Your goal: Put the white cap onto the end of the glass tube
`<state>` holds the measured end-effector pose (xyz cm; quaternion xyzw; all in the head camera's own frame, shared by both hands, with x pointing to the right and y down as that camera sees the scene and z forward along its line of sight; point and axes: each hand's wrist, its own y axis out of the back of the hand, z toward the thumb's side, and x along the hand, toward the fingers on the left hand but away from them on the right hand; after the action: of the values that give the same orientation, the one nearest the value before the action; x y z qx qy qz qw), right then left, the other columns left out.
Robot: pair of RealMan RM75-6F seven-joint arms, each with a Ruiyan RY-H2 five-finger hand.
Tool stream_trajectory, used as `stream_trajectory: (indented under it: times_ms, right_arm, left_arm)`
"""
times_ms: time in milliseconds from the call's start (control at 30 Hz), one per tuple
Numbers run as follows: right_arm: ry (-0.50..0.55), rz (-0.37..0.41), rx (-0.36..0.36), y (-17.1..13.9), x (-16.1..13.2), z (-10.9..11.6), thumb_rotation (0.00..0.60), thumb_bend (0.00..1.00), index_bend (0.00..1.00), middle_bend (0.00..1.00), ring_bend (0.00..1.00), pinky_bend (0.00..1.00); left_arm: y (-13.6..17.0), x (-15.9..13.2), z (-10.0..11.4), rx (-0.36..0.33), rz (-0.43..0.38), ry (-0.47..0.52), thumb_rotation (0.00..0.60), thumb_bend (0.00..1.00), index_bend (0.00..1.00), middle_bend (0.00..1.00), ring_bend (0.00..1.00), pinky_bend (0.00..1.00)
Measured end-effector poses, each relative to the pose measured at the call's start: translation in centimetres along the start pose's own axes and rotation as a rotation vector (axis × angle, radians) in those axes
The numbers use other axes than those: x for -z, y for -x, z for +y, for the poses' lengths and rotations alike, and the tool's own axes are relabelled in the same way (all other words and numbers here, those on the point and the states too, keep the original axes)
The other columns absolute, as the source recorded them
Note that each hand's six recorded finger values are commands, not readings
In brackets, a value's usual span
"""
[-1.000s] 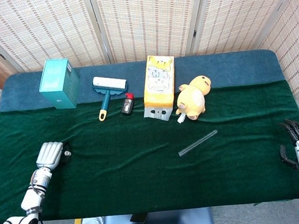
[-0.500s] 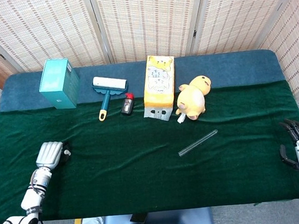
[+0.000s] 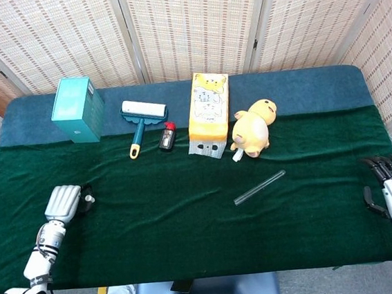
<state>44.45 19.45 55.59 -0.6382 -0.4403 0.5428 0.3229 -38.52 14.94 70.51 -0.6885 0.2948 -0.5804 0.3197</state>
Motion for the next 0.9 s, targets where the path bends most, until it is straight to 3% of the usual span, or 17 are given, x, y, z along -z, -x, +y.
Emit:
stream_trajectory:
  times_ms: [100, 200, 267, 333, 400, 533, 900]
  right_arm:
    - [-0.029, 0.019, -0.008, 0.6, -0.7, -0.1, 0.600, 0.55, 0.21, 0.42, 0.33, 0.19]
    - [-0.065, 0.048, -0.021, 1.5, -1.6, -0.4, 0.600, 0.43, 0.24, 0.57, 0.53, 0.50]
    - [-0.097, 0.075, -0.033, 2.2, -2.5, -0.7, 0.600, 0.40, 0.28, 0.67, 0.70, 0.77]
    - [-0.124, 0.103, -0.052, 2.8, -3.4, -1.2, 0.600, 0.40, 0.30, 0.75, 0.82, 0.93]
    - [-0.151, 0.137, -0.080, 3.5, -4.5, -2.0, 0.600, 0.40, 0.31, 0.82, 0.90, 0.99]
    - [-0.204, 0.204, -0.136, 4.9, -6.8, -3.9, 0.600, 0.40, 0.35, 0.93, 0.99, 1.00]
    - [-0.308, 0.310, -0.299, 7.2, -11.1, -9.9, 0.600, 0.40, 0.40, 0.98, 1.00, 1.00]
  left_arm:
    - [0.5, -0.4, 0.8, -0.016, -0.012, 0.017, 0.600, 0.47, 0.57, 1.00, 0.92, 0.82]
    - [1.0, -0.7, 1.3, -0.027, -0.022, 0.024, 0.600, 0.47, 0.57, 1.00, 0.92, 0.82]
    - [1.3, -0.9, 1.5, -0.032, -0.027, 0.026, 0.600, 0.47, 0.57, 1.00, 0.92, 0.82]
    - [1.6, -1.2, 1.8, -0.039, -0.033, 0.030, 0.600, 0.47, 0.57, 1.00, 0.92, 0.82]
    - [1.9, -1.4, 2.0, -0.046, -0.038, 0.032, 0.600, 0.47, 0.57, 1.00, 0.92, 0.82]
    - [2.4, -1.5, 2.2, -0.051, -0.042, 0.030, 0.600, 0.47, 0.57, 1.00, 0.92, 0.82]
    - [3.2, -0.9, 1.8, -0.040, -0.021, 0.032, 0.600, 0.47, 0.57, 1.00, 0.92, 0.82]
